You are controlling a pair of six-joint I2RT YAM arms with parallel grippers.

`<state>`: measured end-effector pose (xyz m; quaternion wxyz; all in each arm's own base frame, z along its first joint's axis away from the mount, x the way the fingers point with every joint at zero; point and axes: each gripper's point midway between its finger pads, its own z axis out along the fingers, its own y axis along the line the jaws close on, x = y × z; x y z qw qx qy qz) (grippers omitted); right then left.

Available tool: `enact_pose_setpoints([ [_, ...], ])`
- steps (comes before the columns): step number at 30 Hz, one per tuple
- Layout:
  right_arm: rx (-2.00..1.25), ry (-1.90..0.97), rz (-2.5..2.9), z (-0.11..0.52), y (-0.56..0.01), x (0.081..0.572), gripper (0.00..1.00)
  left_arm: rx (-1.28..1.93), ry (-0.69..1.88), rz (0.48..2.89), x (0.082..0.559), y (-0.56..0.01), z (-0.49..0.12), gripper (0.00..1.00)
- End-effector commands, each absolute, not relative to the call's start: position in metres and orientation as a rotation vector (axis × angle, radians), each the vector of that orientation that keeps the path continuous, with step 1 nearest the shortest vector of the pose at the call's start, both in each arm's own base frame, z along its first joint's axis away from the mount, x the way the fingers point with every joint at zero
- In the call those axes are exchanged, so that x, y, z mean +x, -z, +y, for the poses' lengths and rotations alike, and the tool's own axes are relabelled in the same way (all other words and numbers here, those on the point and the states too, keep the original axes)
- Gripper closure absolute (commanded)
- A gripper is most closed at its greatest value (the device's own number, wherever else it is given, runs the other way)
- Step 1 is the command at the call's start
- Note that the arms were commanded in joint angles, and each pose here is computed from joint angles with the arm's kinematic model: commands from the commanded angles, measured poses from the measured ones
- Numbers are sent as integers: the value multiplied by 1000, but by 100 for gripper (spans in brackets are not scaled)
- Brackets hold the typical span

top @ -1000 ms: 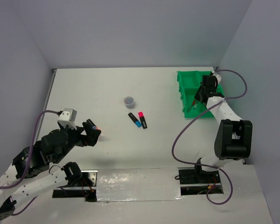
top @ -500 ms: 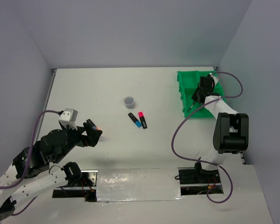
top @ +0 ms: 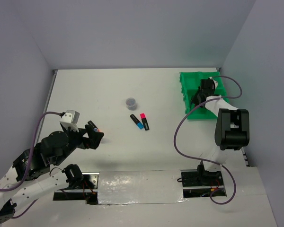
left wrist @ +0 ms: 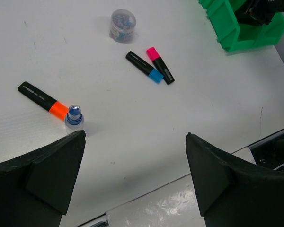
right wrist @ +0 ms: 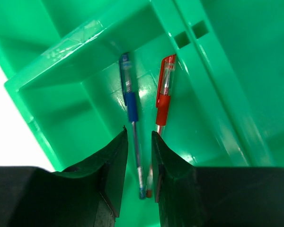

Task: Sort the stationery into containers
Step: Place the pen in the storage box, then pick up the pen from the center of the board.

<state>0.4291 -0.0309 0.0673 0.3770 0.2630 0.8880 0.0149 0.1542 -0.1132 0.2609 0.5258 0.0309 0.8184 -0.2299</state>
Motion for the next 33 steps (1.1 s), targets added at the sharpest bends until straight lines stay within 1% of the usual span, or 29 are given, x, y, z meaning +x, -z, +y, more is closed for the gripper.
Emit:
enact_pose_setpoints([
  [1,666,-61,2257,-30,-77,443,66,83,584,1916,156,-270,-118,1],
  [4,668,-55,2249,-31,-79,442,66,80,589,1911,155,-271,-117,1],
  [7,650,-66,2226,-30,-95,441,66,78,585,1912,156,-270,-118,1],
  [10,609,-86,2164,-28,-131,439,62,75,569,1931,158,-267,-119,1],
  [11,597,-89,2112,-30,-156,437,61,67,558,1940,159,-266,-119,1],
  [13,579,-78,2069,-31,-182,429,57,39,518,1963,162,-262,-116,1],
  [14,562,-87,2018,-31,-207,422,56,24,503,1968,164,-262,-114,1],
  [16,511,-89,1980,-24,-229,411,49,-21,443,1992,168,-256,-107,1],
  [17,483,-97,1937,-18,-250,401,46,-38,427,1994,169,-257,-105,1],
  [18,436,-94,1931,-11,-258,395,42,-55,397,2005,171,-255,-102,1],
  [20,315,-136,1918,29,-272,379,38,-117,339,2003,174,-254,-92,1],
  [21,242,-141,1940,46,-270,372,32,-137,321,2001,176,-254,-89,1],
  [22,118,-198,1966,85,-265,361,31,-181,293,1985,179,-256,-83,1],
  [24,-28,-264,2039,124,-247,348,27,-227,249,1978,182,-259,-78,1],
  [25,-132,-313,2095,158,-228,340,23,-265,204,1957,186,-264,-70,1],
  [26,-181,-326,2129,173,-217,336,19,-273,167,1962,187,-267,-67,1],
  [27,-218,-336,2147,186,-210,335,19,-285,139,1956,189,-270,-65,1],
  [28,-283,-337,2205,208,-186,332,19,-296,110,1949,191,-273,-62,1],
  [29,-309,-333,2226,218,-176,333,18,-302,8,1946,195,-276,-54,1],
  [30,-330,-344,2231,230,-174,338,18,-341,-37,1943,197,-277,-49,1],
  [31,-362,-316,2300,238,-146,342,19,-359,-89,1946,198,-278,-44,1],
  [32,-404,-312,2331,249,-136,341,20,-379,-164,1960,205,-281,-41,1],
  [33,-419,-320,2324,259,-139,349,20,-369,-210,1981,208,-279,-38,1],
])
